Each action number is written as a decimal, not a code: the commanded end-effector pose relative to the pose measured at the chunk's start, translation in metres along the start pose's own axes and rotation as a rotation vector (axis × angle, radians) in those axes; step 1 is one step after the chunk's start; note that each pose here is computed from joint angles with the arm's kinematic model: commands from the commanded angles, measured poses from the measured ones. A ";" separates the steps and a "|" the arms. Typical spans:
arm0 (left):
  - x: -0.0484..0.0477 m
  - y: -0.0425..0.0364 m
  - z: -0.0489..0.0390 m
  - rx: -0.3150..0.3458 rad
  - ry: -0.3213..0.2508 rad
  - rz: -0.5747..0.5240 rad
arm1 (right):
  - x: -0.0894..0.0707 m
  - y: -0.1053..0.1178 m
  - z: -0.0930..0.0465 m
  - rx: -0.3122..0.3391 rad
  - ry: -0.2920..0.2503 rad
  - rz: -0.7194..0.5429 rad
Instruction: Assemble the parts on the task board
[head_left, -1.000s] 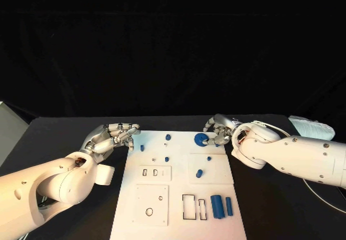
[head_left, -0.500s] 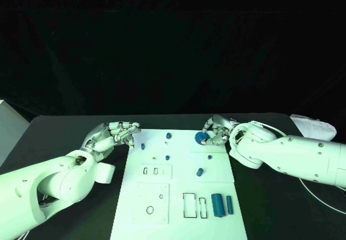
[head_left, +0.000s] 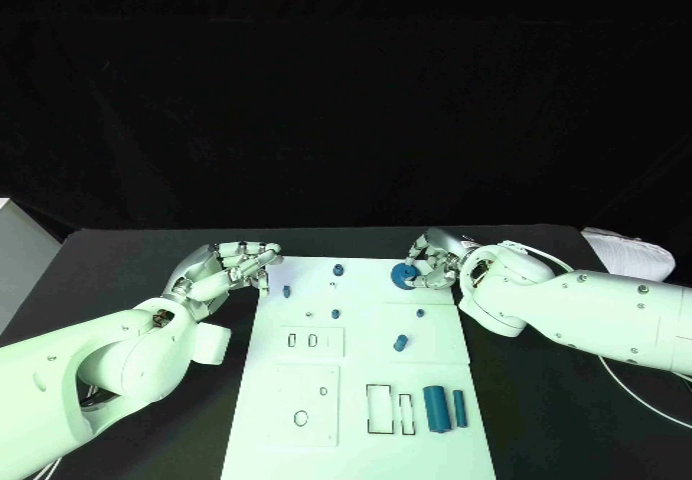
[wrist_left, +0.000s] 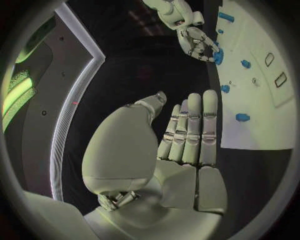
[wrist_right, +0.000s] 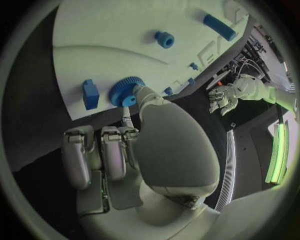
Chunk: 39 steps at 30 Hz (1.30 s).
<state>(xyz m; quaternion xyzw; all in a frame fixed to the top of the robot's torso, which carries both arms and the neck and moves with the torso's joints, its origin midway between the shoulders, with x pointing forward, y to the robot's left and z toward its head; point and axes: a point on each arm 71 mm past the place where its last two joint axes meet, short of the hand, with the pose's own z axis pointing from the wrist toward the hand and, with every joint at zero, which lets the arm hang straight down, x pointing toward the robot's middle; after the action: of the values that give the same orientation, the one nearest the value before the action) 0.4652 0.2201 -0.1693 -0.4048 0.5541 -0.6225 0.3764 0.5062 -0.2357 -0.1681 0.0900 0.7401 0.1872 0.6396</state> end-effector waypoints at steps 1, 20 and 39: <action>0.0022 -0.0014 0.0007 0.006 0.019 -0.009 | -0.001 0.006 -0.001 -0.038 -0.037 -0.026; 0.0037 -0.0008 0.0017 0.003 0.025 -0.011 | 0.010 0.072 -0.027 -0.290 -0.142 -0.121; 0.0066 -0.0008 0.0018 0.002 0.034 -0.015 | 0.044 0.126 -0.012 -0.391 -0.117 -0.160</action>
<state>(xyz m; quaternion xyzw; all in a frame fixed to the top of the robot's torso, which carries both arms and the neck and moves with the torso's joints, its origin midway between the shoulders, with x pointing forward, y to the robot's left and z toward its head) 0.4651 0.2168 -0.1697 -0.4036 0.5567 -0.6242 0.3710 0.4730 -0.1067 -0.1569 -0.0719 0.6604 0.2766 0.6944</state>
